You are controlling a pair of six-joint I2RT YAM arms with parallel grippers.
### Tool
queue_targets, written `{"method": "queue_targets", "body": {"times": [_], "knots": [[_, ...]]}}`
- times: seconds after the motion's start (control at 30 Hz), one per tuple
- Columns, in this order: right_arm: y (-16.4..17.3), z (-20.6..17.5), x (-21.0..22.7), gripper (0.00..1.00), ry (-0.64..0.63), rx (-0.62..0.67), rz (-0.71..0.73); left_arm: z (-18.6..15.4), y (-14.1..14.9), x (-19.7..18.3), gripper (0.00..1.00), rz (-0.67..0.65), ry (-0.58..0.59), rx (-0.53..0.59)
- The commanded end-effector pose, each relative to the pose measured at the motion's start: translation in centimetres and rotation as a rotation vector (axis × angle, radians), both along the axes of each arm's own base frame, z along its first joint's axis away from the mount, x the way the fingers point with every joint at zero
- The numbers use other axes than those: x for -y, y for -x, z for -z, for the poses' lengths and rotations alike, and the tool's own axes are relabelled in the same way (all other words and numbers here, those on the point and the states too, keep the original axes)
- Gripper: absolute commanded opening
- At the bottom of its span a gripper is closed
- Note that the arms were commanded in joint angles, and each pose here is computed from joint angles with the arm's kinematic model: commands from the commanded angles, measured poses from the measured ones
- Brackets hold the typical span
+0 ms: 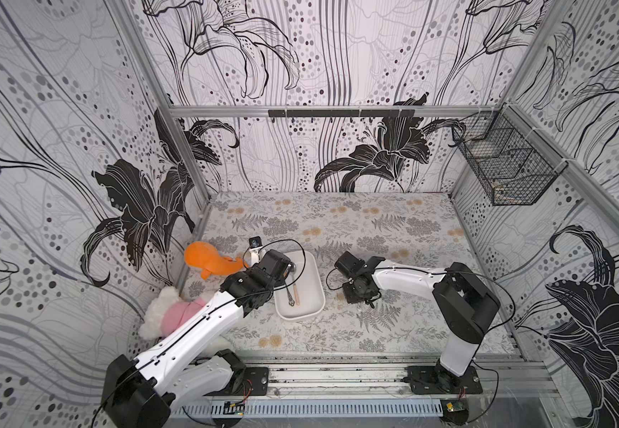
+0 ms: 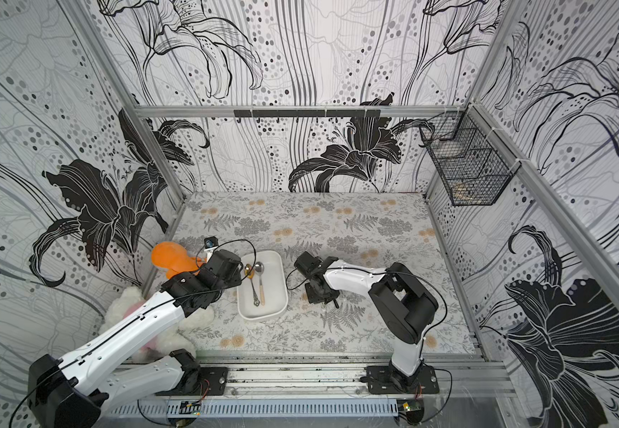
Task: Put the spoon into the storage box
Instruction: Pick up the spoon from the center of the board, then place the spoon in the storage box.
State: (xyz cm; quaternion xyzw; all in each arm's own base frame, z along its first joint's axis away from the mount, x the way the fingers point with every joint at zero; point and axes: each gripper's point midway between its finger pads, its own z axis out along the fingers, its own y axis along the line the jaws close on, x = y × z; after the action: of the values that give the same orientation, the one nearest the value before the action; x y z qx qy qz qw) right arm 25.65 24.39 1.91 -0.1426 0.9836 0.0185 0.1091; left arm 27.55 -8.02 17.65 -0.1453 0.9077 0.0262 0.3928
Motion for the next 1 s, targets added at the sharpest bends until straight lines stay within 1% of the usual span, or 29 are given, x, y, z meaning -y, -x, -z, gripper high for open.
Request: {"method": "queue_targets", "body": {"times": [0.0, 0.17, 0.27, 0.37, 0.5, 0.63, 0.7, 0.8, 0.9, 0.97], "knots": [[0.9, 1.7, 1.0, 0.23, 0.050, -0.036, 0.017, -0.4, -0.1, -0.4, 0.53, -0.011, -0.011, 0.025], [-0.3, -0.4, 0.0, 0.16, 0.006, 0.017, 0.028, -0.7, -0.1, -0.6, 0.53, -0.018, -0.007, 0.038], [-1.1, -2.6, -0.7, 0.14, -0.027, 0.057, 0.035, -1.0, 0.0, -0.7, 0.53, -0.024, -0.004, 0.048], [-2.0, -5.2, -1.4, 0.13, -0.067, 0.102, 0.042, -1.6, 0.2, -1.2, 0.51, -0.043, 0.002, 0.065], [-2.8, -9.0, -3.3, 0.12, -0.151, 0.130, 0.025, -3.1, 0.7, -1.8, 0.51, -0.055, 0.019, 0.113], [-3.2, -11.9, -6.5, 0.12, -0.259, 0.135, -0.003, -4.0, 1.3, -3.0, 0.51, -0.092, -0.012, 0.132], [-3.1, -12.6, -9.1, 0.12, -0.303, 0.119, -0.036, -4.2, 1.4, -3.1, 0.51, -0.093, -0.002, 0.144], [-2.7, -12.2, -12.7, 0.12, -0.334, 0.083, -0.076, -4.4, 1.4, -3.4, 0.51, -0.101, -0.001, 0.165], [-2.4, -11.8, -15.6, 0.12, -0.368, 0.052, -0.099, -4.6, 1.4, -3.5, 0.51, -0.106, -0.006, 0.176], [-2.6, -11.8, -17.1, 0.12, -0.381, 0.057, -0.107, -4.5, 1.4, -3.5, 0.51, -0.105, -0.010, 0.173]]}}
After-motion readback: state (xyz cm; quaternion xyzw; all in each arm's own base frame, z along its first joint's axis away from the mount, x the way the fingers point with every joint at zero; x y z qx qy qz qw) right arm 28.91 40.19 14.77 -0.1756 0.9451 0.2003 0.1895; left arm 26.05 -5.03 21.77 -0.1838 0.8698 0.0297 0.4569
